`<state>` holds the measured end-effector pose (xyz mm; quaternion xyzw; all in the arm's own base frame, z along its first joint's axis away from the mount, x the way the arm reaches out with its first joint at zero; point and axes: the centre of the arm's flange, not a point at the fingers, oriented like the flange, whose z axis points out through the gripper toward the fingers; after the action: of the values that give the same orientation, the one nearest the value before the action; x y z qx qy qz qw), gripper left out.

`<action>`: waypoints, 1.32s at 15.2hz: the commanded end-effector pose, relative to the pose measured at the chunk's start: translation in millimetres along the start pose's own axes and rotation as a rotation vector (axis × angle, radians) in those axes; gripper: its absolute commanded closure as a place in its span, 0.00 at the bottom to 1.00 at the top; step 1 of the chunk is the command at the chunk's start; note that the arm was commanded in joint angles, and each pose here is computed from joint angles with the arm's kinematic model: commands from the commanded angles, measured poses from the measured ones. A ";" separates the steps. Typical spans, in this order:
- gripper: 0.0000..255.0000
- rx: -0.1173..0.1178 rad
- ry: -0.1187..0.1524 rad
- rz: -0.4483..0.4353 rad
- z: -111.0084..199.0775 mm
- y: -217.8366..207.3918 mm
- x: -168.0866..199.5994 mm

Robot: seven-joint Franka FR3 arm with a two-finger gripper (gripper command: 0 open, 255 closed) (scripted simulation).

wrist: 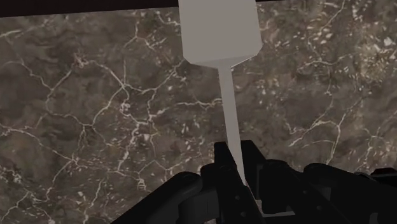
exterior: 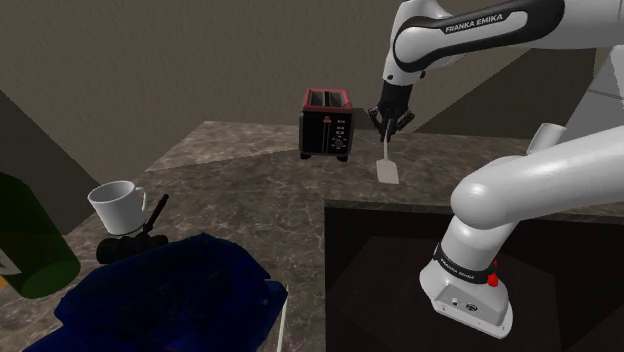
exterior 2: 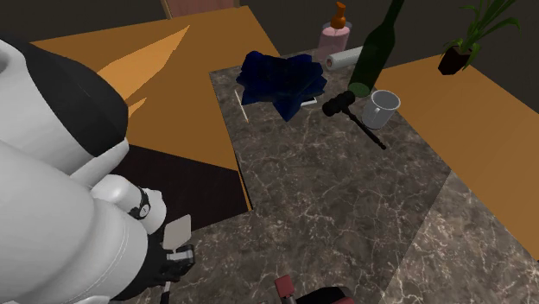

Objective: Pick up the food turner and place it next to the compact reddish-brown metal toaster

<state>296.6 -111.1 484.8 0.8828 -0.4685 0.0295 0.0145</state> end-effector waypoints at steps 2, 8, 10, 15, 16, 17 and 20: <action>1.00 0.000 0.000 0.000 15.9 -0.2 -1.1; 1.00 0.000 0.000 0.000 47.5 -0.2 -3.2; 1.00 0.000 0.000 0.000 58.0 -0.2 -3.9; 1.00 0.000 0.000 0.000 84.3 -0.1 -5.7; 1.00 0.000 0.000 0.000 89.6 -0.1 -6.0; 1.00 0.000 0.000 0.000 94.9 -0.1 -6.3; 1.00 0.000 0.000 0.000 110.7 -0.1 -7.4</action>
<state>296.0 -112.0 380.1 0.8828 -0.4685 0.0295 0.0145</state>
